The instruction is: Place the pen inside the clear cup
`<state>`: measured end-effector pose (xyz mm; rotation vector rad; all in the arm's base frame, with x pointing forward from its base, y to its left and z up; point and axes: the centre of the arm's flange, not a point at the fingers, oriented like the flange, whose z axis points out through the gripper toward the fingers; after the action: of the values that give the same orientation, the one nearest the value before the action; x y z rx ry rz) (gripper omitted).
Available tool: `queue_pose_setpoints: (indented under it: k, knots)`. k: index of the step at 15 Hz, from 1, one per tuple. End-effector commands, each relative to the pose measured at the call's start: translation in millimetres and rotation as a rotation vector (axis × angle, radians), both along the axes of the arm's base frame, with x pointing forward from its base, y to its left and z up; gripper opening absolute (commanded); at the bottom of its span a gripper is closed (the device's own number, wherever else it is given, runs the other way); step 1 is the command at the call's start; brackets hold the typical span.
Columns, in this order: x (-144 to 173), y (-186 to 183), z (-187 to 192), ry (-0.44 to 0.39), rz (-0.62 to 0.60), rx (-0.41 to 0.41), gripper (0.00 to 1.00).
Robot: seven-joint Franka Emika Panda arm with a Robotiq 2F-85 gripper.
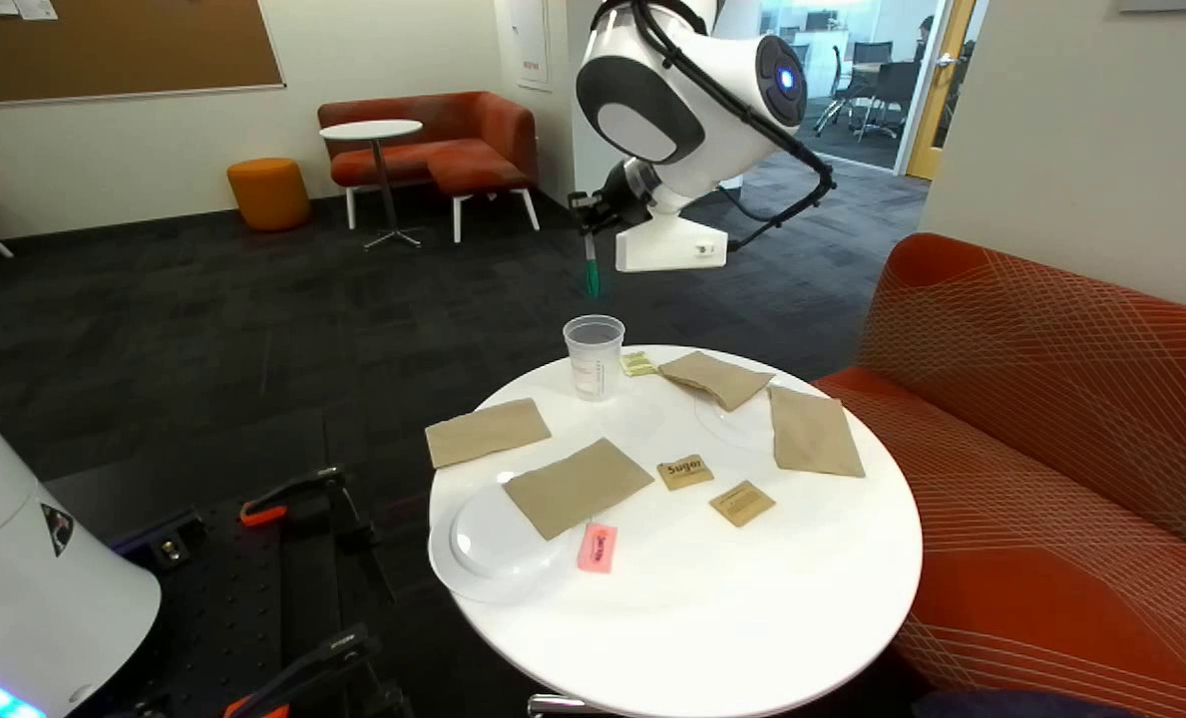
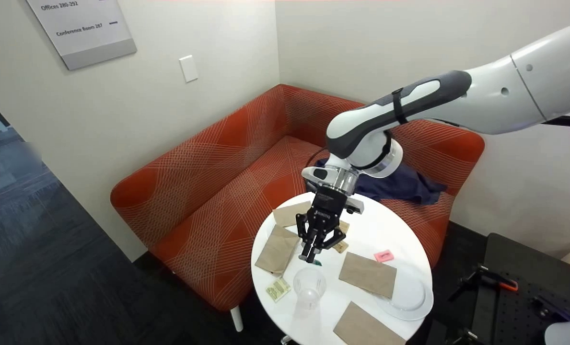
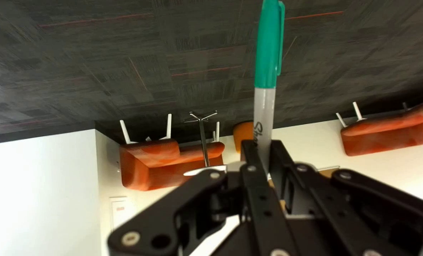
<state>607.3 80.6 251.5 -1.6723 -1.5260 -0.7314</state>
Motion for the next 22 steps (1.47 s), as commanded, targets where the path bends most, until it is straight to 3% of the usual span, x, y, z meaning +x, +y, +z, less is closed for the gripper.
queue_pose_setpoints:
  k: [1,3,4,8,9,22]
  knots:
    - [4.9,-4.2,-3.0,-0.046,0.070,0.063,0.03]
    - [-1.9,-4.0,-5.1,-0.024,0.053,0.032,0.03]
    - [-2.3,-5.5,-7.1,-0.023,0.056,0.032,0.13]
    - [-2.6,-5.1,-9.2,-0.020,0.057,0.027,0.13]
    - [-0.3,-4.5,-9.6,-0.029,0.056,0.044,0.03]
    - [1.1,-6.3,-40.1,-0.124,0.087,0.165,0.03]
